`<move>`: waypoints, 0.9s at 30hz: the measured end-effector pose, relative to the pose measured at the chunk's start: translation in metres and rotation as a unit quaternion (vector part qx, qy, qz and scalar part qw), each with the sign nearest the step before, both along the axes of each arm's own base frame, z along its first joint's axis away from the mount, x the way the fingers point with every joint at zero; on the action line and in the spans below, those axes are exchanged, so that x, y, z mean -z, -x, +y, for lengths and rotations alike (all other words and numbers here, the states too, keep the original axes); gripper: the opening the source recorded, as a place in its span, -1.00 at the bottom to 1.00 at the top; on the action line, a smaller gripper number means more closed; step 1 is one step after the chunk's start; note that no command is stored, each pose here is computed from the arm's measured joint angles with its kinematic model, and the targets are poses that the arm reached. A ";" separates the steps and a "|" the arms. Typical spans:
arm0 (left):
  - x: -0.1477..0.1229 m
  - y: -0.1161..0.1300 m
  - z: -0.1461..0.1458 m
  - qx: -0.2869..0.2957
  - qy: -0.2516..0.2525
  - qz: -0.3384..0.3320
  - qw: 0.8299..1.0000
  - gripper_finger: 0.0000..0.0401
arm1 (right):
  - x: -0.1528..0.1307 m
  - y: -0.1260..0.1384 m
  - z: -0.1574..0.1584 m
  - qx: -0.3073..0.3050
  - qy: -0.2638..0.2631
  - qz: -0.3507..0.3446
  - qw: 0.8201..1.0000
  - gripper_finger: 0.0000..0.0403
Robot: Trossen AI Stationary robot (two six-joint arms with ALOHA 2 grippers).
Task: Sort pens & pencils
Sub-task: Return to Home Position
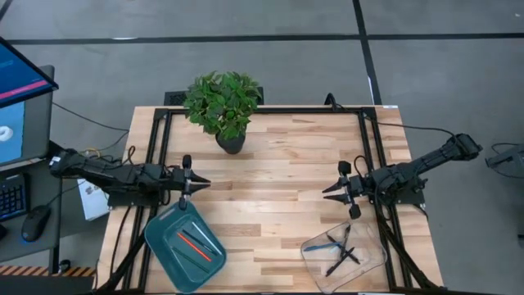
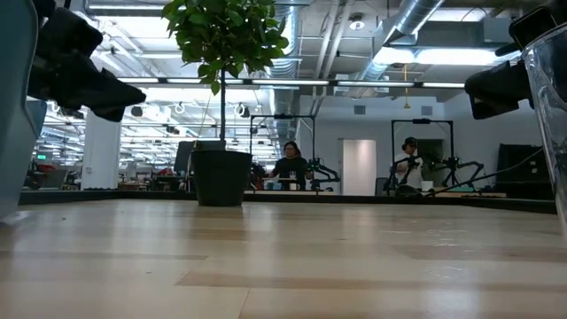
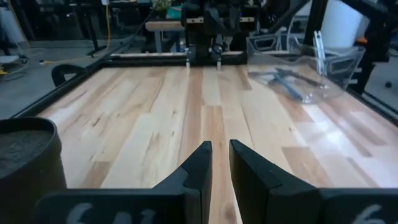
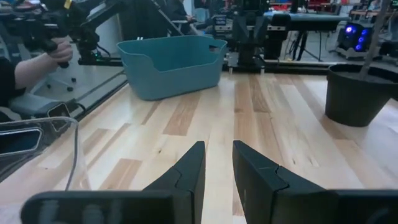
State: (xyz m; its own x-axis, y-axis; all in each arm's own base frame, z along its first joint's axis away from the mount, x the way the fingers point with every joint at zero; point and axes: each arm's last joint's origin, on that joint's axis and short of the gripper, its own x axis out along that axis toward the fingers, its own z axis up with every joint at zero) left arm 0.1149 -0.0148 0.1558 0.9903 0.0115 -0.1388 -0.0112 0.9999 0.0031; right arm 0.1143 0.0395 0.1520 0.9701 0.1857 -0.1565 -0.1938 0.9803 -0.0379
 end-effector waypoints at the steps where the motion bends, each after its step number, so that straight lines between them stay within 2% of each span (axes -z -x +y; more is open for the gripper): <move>1: 0.001 0.000 0.001 0.003 -0.003 0.003 1.000 -0.77 | 0.000 0.000 0.000 0.002 0.001 0.002 1.000 -0.49; 8: 0.004 0.000 0.010 -0.015 -0.017 0.021 1.000 -0.77 | 0.004 0.000 -0.005 0.083 0.020 0.017 0.996 -0.49; 13: 0.004 -0.001 0.014 0.020 -0.013 0.022 0.999 -0.77 | 0.005 0.000 -0.007 0.121 0.032 0.019 0.992 -0.49; 18: 0.003 0.000 0.025 -0.018 -0.014 0.016 1.000 -0.77 | 0.006 0.001 -0.009 0.147 0.040 0.021 0.988 -0.49; 27: 0.003 0.004 0.044 -0.004 -0.001 0.014 1.000 -0.77 | 0.006 0.002 -0.014 0.229 0.056 0.018 0.972 -0.49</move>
State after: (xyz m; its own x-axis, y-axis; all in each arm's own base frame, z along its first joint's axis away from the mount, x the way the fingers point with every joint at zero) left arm 0.1108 0.0295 0.1525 0.9858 0.0199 -0.1670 -0.0193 0.9998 0.0048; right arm 0.1125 0.0255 0.1460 0.9407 -0.2838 -0.1858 0.2580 0.9542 -0.1513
